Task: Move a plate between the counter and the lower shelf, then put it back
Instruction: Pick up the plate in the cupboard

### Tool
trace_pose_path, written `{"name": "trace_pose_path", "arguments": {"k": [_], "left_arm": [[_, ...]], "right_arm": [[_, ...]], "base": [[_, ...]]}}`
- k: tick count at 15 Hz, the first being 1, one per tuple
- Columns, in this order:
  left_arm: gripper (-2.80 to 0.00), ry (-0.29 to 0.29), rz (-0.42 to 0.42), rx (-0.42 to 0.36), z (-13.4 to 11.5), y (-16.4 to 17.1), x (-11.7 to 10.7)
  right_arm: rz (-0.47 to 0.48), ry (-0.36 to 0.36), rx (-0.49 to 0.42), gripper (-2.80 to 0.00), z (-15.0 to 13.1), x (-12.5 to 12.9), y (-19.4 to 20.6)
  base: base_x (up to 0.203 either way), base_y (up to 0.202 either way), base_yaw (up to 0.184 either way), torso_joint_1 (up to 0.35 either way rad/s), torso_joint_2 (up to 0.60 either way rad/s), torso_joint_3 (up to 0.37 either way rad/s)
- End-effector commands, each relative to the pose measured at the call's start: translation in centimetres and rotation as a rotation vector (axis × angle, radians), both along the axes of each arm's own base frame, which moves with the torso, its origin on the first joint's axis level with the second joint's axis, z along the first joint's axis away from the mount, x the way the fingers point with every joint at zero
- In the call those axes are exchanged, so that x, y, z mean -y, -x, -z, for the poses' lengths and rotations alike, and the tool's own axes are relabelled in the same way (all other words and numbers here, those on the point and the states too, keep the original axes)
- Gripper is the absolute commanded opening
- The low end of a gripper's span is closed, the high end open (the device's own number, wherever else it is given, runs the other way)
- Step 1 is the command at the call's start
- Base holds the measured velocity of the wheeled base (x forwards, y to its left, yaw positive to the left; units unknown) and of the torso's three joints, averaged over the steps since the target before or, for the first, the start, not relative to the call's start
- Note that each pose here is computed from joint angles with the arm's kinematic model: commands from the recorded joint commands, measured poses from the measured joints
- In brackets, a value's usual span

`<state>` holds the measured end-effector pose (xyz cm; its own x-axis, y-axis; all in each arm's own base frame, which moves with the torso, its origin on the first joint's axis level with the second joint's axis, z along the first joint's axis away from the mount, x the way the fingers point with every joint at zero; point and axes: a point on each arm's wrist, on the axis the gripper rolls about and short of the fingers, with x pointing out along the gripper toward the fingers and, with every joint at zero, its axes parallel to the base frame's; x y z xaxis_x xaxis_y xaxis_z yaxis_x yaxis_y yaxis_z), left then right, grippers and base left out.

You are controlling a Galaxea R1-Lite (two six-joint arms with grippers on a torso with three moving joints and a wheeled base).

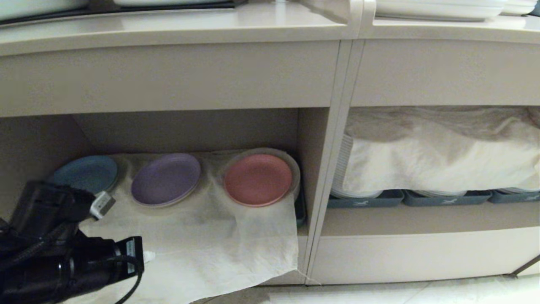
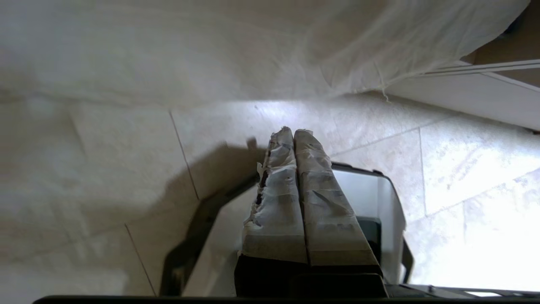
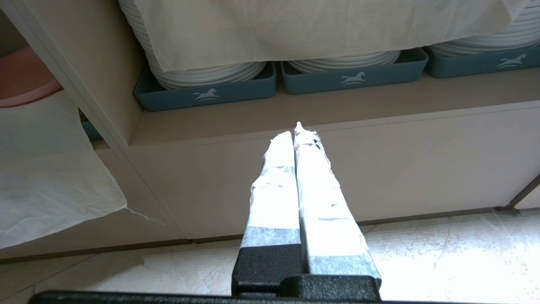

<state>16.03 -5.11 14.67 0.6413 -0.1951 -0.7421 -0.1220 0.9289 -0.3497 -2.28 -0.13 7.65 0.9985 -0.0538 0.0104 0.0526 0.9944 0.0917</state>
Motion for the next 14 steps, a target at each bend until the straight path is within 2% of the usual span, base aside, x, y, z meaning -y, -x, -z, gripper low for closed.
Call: {"name": "trace_pose_path", "arguments": {"k": [1,7,11,14], "left_arm": [[-2.80,-0.012,-0.008,0.065,-0.9,1.1,-0.4],[-2.80,-0.085,-0.074,0.132,-1.0,2.9,-1.2],[-2.80,-0.167,0.010,0.179,0.7,6.5,-2.4],[-2.80,-0.227,0.063,0.292,2.0,8.9,-3.6]], "right_arm": [[0.000,-0.001,0.000,-2.80,0.0,0.0,0.0],[0.000,-0.001,0.000,-2.80,0.0,0.0,0.0],[0.000,-0.001,0.000,-2.80,0.0,0.0,0.0],[0.000,-0.001,0.000,-2.80,0.0,0.0,0.0]], "base": [[0.000,0.000,0.000,0.000,0.00,0.000],[0.000,0.000,0.000,0.000,0.00,0.000],[0.000,0.000,0.000,0.000,0.00,0.000],[0.000,0.000,0.000,0.000,0.00,0.000]]}}
